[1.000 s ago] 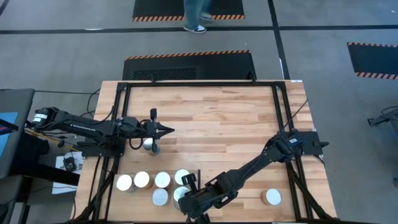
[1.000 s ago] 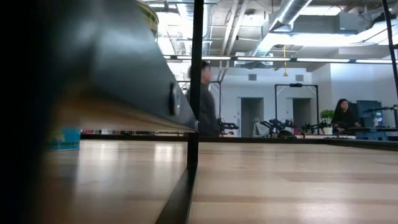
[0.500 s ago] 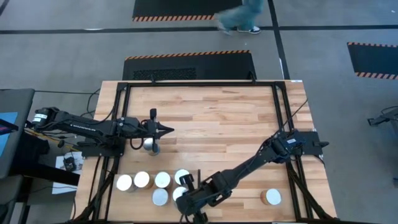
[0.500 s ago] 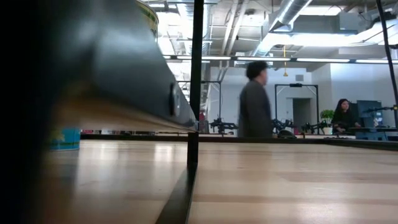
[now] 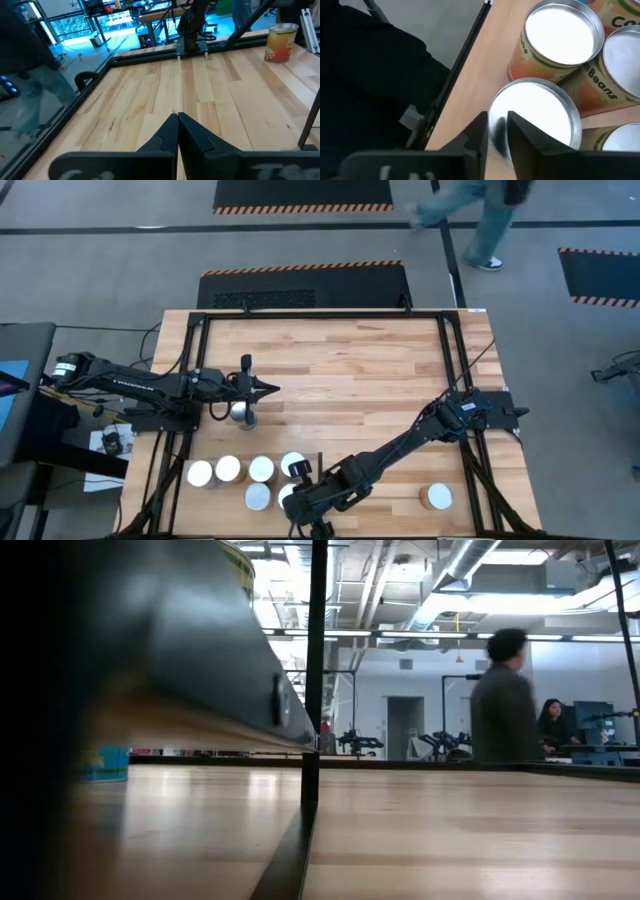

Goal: Pick and place cans onto a shelf
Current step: Put the top canned peaches on the shelf, then put the canned corn on the shelf

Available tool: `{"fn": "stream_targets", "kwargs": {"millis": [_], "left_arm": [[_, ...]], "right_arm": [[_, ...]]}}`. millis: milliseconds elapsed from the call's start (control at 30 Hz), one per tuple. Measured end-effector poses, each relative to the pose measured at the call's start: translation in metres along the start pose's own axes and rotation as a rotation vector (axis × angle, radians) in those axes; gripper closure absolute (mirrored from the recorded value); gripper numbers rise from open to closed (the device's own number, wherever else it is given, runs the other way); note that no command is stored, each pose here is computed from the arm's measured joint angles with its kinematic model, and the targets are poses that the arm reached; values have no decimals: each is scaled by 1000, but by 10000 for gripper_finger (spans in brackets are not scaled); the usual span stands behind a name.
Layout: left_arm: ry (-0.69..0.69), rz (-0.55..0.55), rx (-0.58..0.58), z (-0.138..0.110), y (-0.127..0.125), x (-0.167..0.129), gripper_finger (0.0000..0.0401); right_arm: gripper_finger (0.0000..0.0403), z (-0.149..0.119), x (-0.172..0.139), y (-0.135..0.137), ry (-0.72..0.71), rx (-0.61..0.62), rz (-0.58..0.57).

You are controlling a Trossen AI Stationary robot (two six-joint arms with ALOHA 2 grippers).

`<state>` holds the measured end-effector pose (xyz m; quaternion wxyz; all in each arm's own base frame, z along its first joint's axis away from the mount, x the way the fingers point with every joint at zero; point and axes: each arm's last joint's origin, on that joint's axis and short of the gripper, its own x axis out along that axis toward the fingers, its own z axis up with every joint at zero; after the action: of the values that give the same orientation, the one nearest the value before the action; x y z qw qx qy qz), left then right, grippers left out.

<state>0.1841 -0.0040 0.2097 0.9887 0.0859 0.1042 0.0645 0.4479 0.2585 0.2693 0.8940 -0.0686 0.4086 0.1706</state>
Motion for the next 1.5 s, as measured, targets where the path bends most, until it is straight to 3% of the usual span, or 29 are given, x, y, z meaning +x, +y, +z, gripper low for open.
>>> {"fn": "stream_targets", "kwargs": {"millis": [133,267,367,500,567,667,800,900,1167,1333,1500], "left_arm": [[-1,-10,0,0,0,0,401],[-1,-29,1,0,-1,0,401],[-10,-110,1,0,-3,0,401],[1,-176,11,10,-8,-1,401],[14,-198,21,16,-11,-1,401],[17,-224,30,25,-16,-2,401],[4,-248,35,32,-20,-4,401],[6,-258,32,32,-22,-5,401],[44,-233,27,29,-23,-5,401],[50,-210,28,28,-22,-5,401],[52,-210,16,28,-22,-5,401]], "right_arm": [[281,1,-2,0,-4,-4,1],[272,7,-21,1,-20,-16,12],[298,15,-55,6,-57,-52,-7],[374,13,-102,17,-59,-142,-131],[391,10,-116,19,-62,-169,-178],[391,1,-117,18,-56,-178,-192],[397,-24,-94,5,-30,-170,-210],[398,-42,-94,-5,-98,-143,-214],[399,-95,-135,-14,-400,-59,-197],[400,-132,-147,-7,-366,108,-217],[400,-149,-155,9,-271,282,-185]]}}
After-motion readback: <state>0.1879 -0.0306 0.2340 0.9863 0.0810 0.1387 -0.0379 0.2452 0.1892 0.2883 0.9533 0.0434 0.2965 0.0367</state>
